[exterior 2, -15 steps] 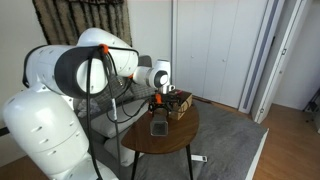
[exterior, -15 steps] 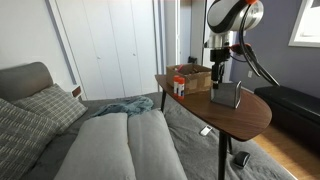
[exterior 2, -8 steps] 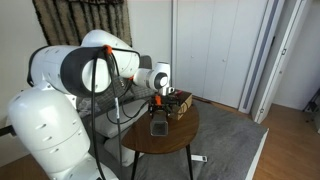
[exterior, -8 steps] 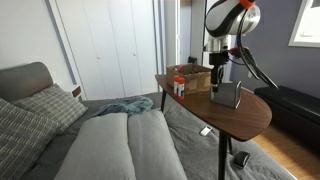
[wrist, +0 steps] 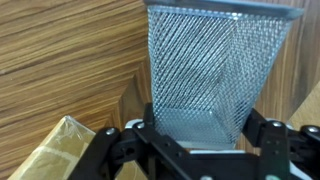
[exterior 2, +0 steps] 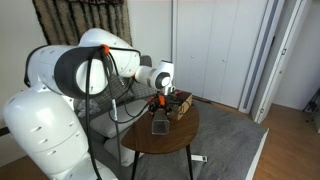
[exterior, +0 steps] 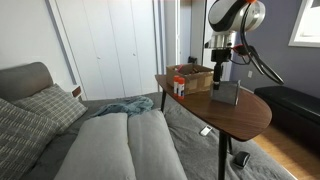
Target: Turn the basket upside down then put one stick of glue on top of the basket
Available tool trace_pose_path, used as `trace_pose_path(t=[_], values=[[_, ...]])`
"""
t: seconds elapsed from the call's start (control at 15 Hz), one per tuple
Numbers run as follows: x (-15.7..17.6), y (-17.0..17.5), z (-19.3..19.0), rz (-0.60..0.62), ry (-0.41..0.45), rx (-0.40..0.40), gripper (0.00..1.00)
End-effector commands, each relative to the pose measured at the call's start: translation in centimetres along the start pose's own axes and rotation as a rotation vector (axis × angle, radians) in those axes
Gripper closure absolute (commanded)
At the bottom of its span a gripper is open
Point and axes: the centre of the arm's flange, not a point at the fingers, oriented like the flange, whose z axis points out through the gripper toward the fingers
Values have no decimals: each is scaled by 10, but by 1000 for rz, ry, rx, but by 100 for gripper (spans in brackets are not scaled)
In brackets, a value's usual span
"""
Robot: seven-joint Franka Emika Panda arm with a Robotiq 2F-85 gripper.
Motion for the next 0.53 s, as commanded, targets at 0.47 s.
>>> trace_pose_path(t=[0.47], values=[[-72, -2, -19, -276, 410, 170, 44]])
